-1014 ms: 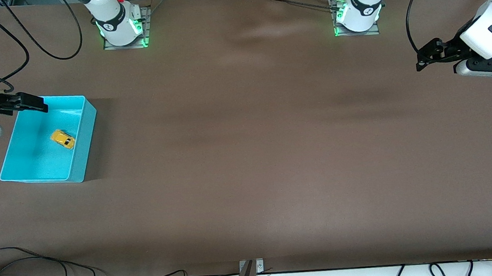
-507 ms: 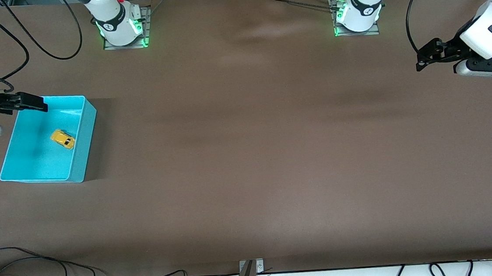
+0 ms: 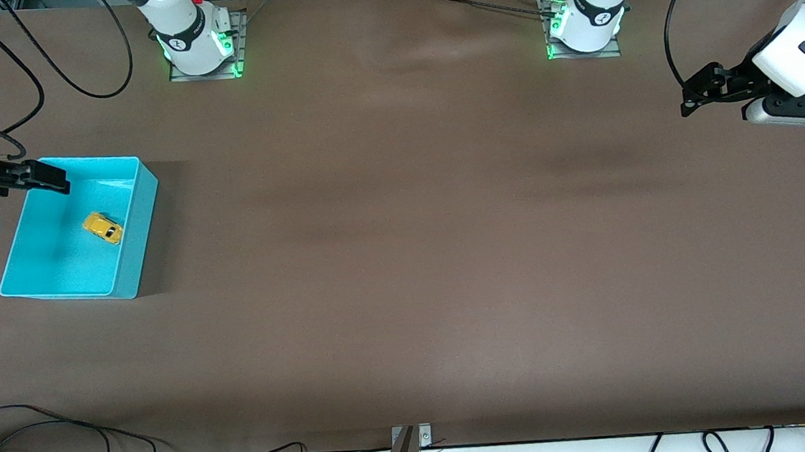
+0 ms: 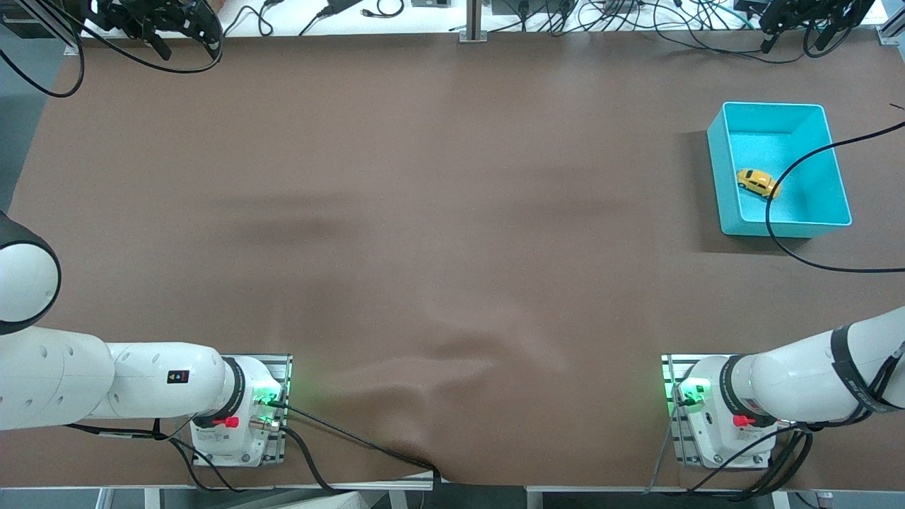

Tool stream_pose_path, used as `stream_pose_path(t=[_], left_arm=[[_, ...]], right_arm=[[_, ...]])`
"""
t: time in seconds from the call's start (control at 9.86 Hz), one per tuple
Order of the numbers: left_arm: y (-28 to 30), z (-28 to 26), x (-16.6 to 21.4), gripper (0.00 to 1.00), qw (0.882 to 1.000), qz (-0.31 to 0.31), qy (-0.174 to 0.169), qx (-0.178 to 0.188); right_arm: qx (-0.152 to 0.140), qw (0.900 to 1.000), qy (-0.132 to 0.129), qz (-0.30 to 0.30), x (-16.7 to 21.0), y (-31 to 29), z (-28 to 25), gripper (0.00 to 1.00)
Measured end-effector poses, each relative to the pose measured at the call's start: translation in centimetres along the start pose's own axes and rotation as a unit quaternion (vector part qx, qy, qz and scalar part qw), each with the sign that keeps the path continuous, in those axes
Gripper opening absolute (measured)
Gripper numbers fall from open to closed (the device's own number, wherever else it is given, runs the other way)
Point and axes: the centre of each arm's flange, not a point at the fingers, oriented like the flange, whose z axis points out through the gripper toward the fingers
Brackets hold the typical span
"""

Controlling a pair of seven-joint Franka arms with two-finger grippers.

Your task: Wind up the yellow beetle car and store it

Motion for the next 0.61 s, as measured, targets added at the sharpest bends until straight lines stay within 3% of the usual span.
stream_pose_path(t=[0.61], left_arm=[[0.00, 0.00, 0.00, 1.00, 1.000, 0.000, 0.000, 0.000]], right_arm=[[0.002, 1.000, 0.014, 0.007, -1.32, -0.34, -0.16, 1.00]])
